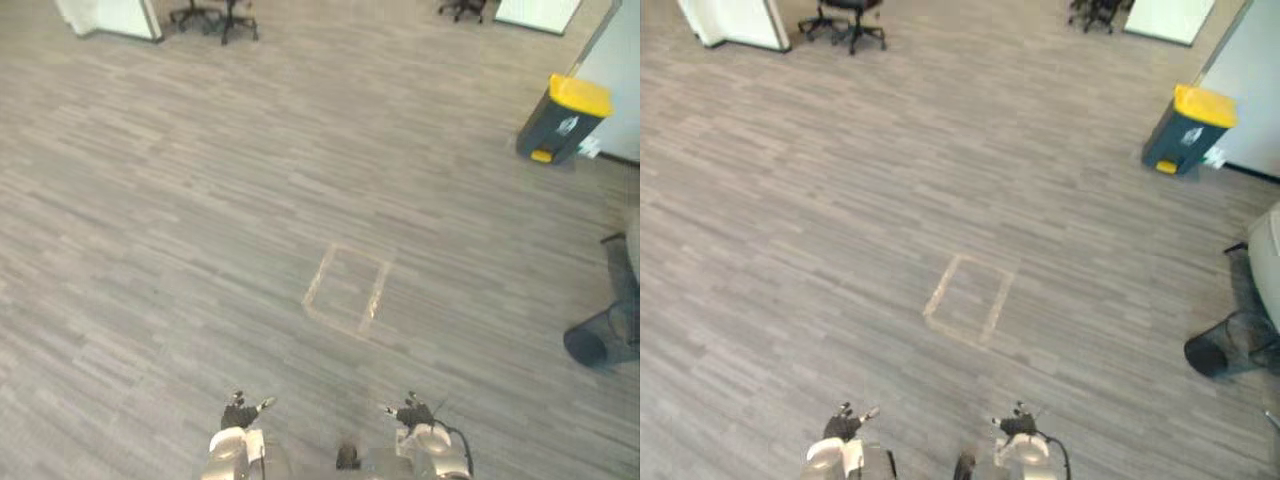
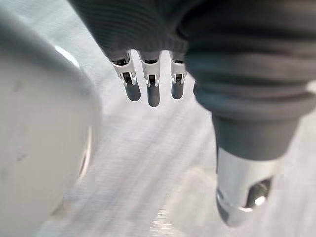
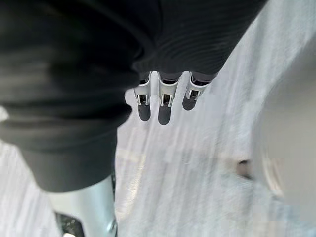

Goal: Organize the slippers on the shoe rack

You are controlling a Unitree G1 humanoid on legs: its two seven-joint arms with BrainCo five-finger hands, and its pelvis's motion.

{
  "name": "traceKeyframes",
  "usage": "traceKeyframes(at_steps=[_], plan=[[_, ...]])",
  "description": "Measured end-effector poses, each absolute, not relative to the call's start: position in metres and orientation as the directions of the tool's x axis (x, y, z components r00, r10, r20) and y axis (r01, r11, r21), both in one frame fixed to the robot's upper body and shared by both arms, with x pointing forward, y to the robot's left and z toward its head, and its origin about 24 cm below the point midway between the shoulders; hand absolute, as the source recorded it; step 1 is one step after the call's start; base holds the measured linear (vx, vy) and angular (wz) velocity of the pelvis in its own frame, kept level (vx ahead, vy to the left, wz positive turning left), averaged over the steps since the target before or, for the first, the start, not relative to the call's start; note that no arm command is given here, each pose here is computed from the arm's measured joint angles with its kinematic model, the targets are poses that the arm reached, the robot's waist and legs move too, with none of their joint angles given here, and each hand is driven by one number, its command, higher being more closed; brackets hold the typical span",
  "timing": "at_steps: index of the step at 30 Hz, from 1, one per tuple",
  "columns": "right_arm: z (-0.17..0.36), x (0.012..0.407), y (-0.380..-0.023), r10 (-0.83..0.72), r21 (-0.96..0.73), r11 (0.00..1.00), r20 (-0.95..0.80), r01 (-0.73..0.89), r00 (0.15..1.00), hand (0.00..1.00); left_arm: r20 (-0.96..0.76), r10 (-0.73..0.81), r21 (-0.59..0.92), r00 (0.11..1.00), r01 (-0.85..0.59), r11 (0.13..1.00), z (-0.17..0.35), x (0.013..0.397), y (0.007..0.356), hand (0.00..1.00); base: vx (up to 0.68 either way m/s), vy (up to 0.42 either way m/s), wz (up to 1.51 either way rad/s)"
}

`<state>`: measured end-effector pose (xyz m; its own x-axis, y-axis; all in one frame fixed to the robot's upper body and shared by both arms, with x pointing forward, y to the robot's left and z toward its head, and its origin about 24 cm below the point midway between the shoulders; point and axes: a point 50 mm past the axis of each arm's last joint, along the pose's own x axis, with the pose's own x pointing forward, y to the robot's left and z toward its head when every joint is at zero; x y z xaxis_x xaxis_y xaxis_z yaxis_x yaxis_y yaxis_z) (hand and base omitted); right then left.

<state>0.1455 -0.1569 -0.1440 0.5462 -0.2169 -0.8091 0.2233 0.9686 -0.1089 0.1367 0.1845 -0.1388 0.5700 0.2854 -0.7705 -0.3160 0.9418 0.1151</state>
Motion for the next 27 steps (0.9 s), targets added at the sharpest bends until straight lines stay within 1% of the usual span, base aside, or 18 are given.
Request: traceKeyframes(at_steps=[4, 5, 8, 12, 13, 16, 19, 22, 24, 25, 27], plan=[[-0.145, 0.143, -0.16, -0.229, -0.111, 0.963, -0.814, 0.244, 0.534, 0.0, -0.759, 0.294, 0.12, 0.581, -0.319, 0.94, -0.137, 0.14, 0.188, 0.0, 0.55, 0.292, -0.35], [-0.147, 0.14, -0.159, -0.221, -0.113, 0.966, -0.824, 0.232, 0.522, 0.0, -0.759, 0.304, 0.129, 0.576, -0.324, 0.937, -0.137, 0.138, 0.192, 0.0, 0.54, 0.34, -0.08], [-0.147, 0.142, -0.161, -0.227, -0.119, 0.965, -0.822, 0.232, 0.523, 0.0, -0.766, 0.317, 0.15, 0.559, -0.325, 0.934, -0.139, 0.137, 0.199, 0.0, 0.54, 0.349, -0.18], [-0.144, 0.146, -0.164, -0.24, -0.116, 0.96, -0.808, 0.254, 0.538, 0.0, -0.801, 0.299, 0.163, 0.518, -0.293, 0.942, -0.145, 0.129, 0.197, 0.0, 0.4, 0.234, -0.41], [-0.145, 0.143, -0.163, -0.235, -0.114, 0.961, -0.815, 0.251, 0.53, 0.0, -0.803, 0.292, 0.162, 0.519, -0.281, 0.946, -0.146, 0.13, 0.195, 0.0, 0.3, 0.129, -0.49], [-0.143, 0.147, -0.163, -0.234, -0.113, 0.963, -0.802, 0.245, 0.549, 0.0, -0.804, 0.279, 0.151, 0.525, -0.274, 0.95, -0.146, 0.134, 0.191, 0.0, 0.24, 0.044, -0.54], [-0.143, 0.148, -0.164, -0.236, -0.114, 0.963, -0.8, 0.246, 0.551, 0.0, -0.809, 0.269, 0.143, 0.522, -0.27, 0.952, -0.146, 0.135, 0.187, 0.0, 0.19, -0.046, -0.58], [-0.144, 0.146, -0.168, -0.239, -0.127, 0.964, -0.807, 0.236, 0.541, 0.0, -0.825, 0.263, 0.16, 0.5, -0.24, 0.958, -0.15, 0.127, 0.189, 0.0, 0.25, -0.094, -0.41], [-0.144, 0.146, -0.176, -0.257, -0.143, 0.959, -0.806, 0.246, 0.534, 0.0, -0.838, 0.247, 0.152, 0.487, -0.225, 0.962, -0.153, 0.123, 0.181, 0.0, 0.35, -0.114, -0.26], [-0.144, 0.144, -0.18, -0.273, -0.148, 0.952, -0.804, 0.268, 0.528, 0.0, -0.839, 0.238, 0.14, 0.488, -0.229, 0.963, -0.153, 0.123, 0.177, 0.0, 0.31, -0.112, -0.13], [-0.144, 0.143, -0.182, -0.28, -0.147, 0.948, -0.804, 0.281, 0.525, 0.0, -0.829, 0.247, 0.137, 0.502, -0.246, 0.959, -0.151, 0.128, 0.179, 0.0, 0.35, -0.152, -0.03]])
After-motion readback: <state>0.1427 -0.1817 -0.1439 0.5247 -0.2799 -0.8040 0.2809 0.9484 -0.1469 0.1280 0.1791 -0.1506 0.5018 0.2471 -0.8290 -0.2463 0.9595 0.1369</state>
